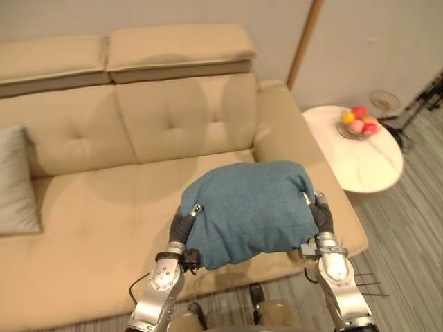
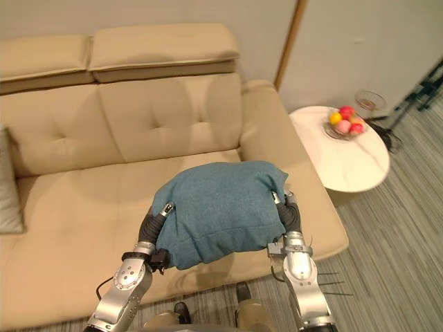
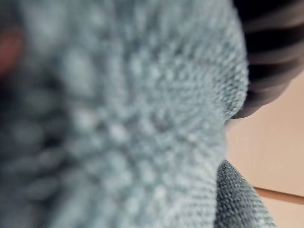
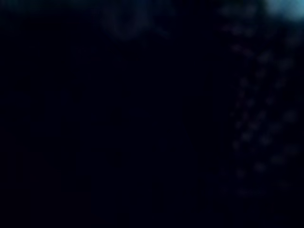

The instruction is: Pick up cushions and gather them together orderly.

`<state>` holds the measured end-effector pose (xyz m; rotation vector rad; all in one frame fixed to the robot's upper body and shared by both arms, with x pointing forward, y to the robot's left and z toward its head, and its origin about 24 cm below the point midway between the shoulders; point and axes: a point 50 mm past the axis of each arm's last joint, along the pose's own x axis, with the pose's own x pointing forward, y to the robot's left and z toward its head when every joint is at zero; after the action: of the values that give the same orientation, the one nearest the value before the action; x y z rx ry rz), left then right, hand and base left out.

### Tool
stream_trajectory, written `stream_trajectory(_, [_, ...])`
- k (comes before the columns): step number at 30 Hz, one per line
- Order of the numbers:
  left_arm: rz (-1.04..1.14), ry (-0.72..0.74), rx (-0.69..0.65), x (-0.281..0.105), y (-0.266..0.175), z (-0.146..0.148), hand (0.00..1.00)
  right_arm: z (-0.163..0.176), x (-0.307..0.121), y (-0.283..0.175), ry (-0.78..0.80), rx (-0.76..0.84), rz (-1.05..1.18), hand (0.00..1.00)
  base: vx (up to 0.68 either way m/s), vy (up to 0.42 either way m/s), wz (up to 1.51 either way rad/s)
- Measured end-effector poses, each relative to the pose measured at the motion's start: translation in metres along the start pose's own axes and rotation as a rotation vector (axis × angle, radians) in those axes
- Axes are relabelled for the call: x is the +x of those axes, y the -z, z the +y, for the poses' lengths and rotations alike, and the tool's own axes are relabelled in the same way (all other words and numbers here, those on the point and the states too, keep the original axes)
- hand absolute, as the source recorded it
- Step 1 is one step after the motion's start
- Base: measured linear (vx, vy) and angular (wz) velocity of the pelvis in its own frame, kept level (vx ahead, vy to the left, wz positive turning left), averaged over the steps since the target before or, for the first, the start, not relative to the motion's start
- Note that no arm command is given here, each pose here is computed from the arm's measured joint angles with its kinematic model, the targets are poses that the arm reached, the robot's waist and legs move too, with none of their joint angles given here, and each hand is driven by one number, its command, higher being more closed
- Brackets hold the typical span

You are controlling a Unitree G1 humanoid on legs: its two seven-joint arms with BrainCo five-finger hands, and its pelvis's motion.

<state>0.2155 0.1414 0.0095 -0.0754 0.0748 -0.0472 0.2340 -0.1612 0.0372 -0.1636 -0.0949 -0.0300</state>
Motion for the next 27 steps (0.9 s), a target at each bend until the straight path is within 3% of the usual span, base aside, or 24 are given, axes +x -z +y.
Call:
stream_trajectory(8, [-0.010,-0.014,0.102,0.004,0.000,0.004,1.00,0.003,0.010,0.011,-0.039,-0.044,0.038,1.00,0.02,-0.013,-0.06])
stream_trajectory(13, [-0.130,-0.116,0.139,0.042,-0.031,0.014,1.00,0.014,0.061,-0.018,-0.056,-0.062,-0.062,1.00,-0.16,-0.017,0.03])
stream_trajectory(16, [-0.316,-0.201,0.159,0.076,-0.085,0.023,1.00,0.019,0.104,-0.066,-0.009,-0.067,-0.201,1.00,-0.19,0.001,0.08])
stream_trajectory(21, [-0.700,-0.321,0.216,0.121,-0.221,0.020,1.00,0.009,0.158,-0.174,0.165,-0.008,-0.456,1.00,-0.17,-0.048,0.26])
stream_trajectory(24, [-0.901,-0.381,0.183,0.123,-0.305,0.013,1.00,0.002,0.170,-0.258,0.258,0.075,-0.638,1.00,-0.09,-0.029,0.27])
stream_trajectory(27, [-1.030,-0.436,0.114,0.112,-0.356,0.011,1.00,0.002,0.165,-0.314,0.305,0.126,-0.761,1.00,-0.06,0.010,0.15])
